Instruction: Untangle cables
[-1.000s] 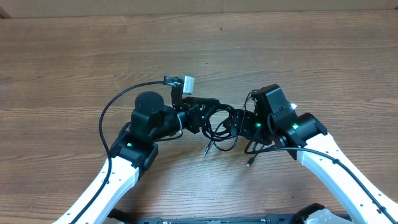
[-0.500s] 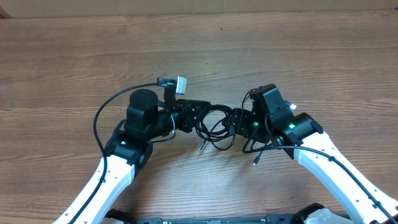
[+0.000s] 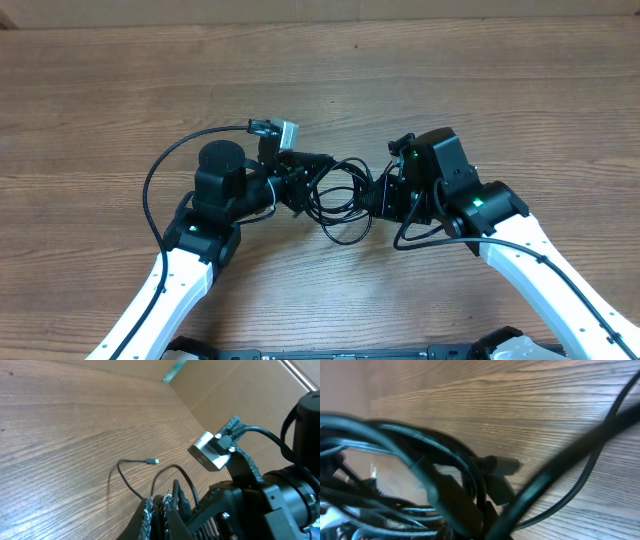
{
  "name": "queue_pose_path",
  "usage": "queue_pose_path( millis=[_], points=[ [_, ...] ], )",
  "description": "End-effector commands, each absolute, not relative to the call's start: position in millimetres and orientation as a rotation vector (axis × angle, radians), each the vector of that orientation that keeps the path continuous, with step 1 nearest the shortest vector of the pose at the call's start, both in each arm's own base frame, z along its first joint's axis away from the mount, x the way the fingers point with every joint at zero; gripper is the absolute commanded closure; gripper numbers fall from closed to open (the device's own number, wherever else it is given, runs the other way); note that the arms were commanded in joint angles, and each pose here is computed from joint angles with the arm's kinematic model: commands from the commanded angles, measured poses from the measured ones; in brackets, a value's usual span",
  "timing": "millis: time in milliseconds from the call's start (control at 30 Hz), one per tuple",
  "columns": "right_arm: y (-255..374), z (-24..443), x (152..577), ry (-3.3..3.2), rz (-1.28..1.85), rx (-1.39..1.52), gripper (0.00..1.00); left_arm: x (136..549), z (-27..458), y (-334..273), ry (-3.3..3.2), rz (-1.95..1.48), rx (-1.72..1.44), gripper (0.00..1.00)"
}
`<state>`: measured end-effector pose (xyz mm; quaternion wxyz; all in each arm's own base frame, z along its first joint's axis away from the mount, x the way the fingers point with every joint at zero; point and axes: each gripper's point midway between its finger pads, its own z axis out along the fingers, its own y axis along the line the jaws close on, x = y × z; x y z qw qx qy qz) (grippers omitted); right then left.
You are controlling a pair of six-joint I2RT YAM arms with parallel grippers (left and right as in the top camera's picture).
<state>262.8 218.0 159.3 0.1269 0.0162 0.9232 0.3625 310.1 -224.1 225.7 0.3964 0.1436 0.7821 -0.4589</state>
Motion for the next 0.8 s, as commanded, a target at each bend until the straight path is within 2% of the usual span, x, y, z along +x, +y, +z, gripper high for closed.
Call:
queue_pose_path(
  millis=[0, 267, 333, 433, 533, 633, 767],
  points=[
    [232, 192, 258, 2.599, 1.212, -0.053, 0.96, 309, 252, -226, 1.901, -1.159, 0.431, 0.96],
    [263, 242, 250, 2.353, 1.510, -0.360, 0.96, 304, 242, -226, 1.954, -1.177, 0.425, 0.96],
    [268, 256, 250, 2.272, 1.559, -0.428, 0.96, 303, 231, -224, 2.012, -1.166, 0.397, 0.89],
    [273, 268, 249, 2.174, 1.581, -0.535, 0.96, 308, 209, -211, 2.117, -1.073, 0.301, 0.85],
    [275, 275, 245, 2.109, 1.590, -0.620, 0.96, 318, 180, -185, 2.233, -0.871, 0.151, 0.86],
    [275, 275, 245, 2.089, 1.575, -0.651, 0.96, 326, 157, -151, 2.311, -0.633, -0.007, 0.93],
    [274, 274, 247, 2.082, 1.551, -0.655, 0.96, 331, 143, -116, 2.335, -0.454, -0.288, 0.96]
  ],
)
